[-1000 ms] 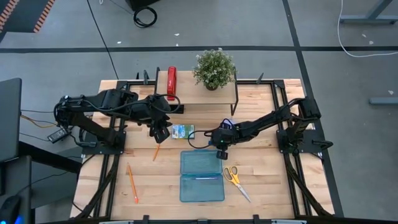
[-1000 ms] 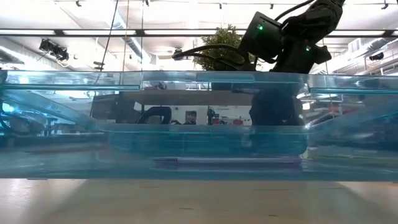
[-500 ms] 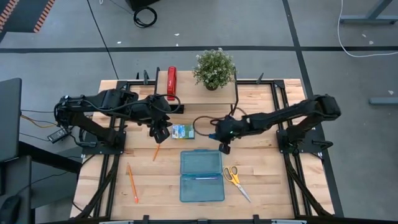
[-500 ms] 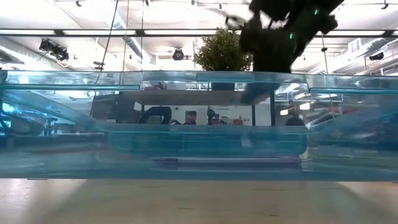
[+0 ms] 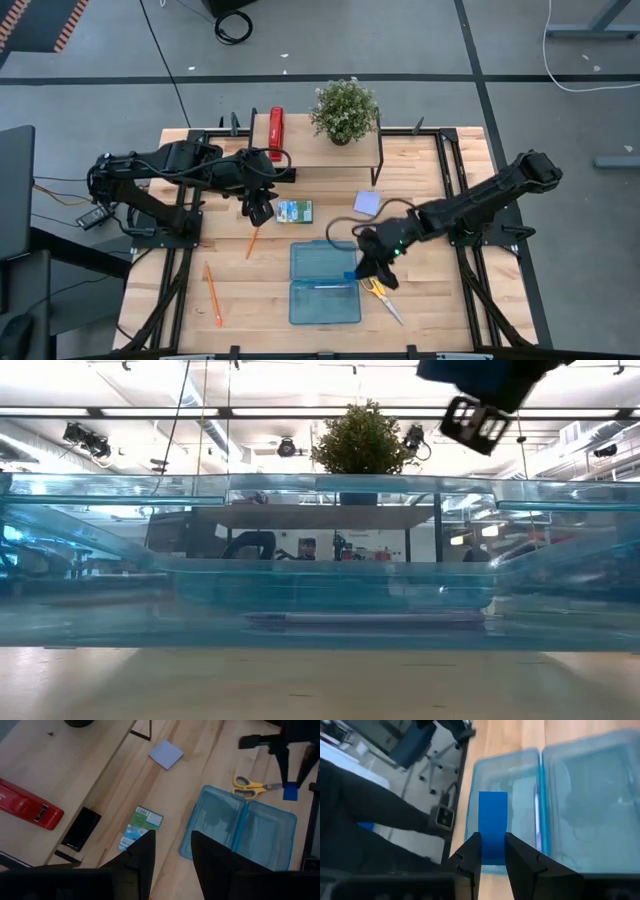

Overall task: Pack school essentials
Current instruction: Put the blue eraser into the blue supply box, then put the top yellow pencil into the blue supply box

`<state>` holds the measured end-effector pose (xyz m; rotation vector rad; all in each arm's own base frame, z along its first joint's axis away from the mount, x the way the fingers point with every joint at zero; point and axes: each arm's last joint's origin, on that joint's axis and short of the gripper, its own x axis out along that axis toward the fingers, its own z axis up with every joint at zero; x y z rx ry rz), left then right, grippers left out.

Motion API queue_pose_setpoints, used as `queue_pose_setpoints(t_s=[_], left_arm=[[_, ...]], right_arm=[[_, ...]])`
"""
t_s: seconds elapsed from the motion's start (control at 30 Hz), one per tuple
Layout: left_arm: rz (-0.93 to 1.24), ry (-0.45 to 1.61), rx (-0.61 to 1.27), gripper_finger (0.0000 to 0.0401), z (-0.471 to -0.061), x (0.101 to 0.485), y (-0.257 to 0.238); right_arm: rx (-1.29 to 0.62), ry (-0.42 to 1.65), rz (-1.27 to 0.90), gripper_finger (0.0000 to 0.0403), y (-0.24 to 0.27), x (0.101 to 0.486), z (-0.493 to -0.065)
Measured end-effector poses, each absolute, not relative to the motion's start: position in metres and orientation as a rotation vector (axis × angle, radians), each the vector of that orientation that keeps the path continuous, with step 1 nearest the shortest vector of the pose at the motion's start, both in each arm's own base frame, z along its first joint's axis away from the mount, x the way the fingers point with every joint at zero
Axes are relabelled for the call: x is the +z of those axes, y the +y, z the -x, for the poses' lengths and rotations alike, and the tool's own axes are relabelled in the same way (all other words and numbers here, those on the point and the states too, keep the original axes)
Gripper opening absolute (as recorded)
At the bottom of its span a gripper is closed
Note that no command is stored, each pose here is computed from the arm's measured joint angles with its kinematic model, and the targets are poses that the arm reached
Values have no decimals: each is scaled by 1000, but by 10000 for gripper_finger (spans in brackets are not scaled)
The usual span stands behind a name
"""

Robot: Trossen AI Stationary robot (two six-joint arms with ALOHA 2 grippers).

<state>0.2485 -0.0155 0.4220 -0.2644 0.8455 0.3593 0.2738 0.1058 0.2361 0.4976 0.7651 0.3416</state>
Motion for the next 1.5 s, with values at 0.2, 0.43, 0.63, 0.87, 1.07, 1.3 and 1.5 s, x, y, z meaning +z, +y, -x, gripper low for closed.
queue_pose_setpoints(t_s=[0.2, 0.43, 0.63, 0.87, 1.07, 1.3, 1.5], left_arm=[[254, 826, 358, 138, -251, 423, -12], [195, 802, 334, 131, -253, 425, -10], [141, 811, 312, 139, -253, 425, -10], [138, 813, 311, 147, -253, 425, -10], [171, 825, 328, 143, -252, 424, -10], [361, 957, 462, 149, -237, 414, -15], [542, 986, 576, 153, -229, 411, -27]], right_arm=[[280, 735, -536, 83, 120, 224, -283], [256, 815, -581, 83, 136, 182, -303], [293, 875, -557, 85, 158, 164, -304], [231, 905, -575, 132, 159, 157, -303], [178, 891, -577, 190, 155, 162, -302], [31, 917, -582, 216, 118, 192, -297], [-192, 805, -603, 217, 60, 240, -275]])
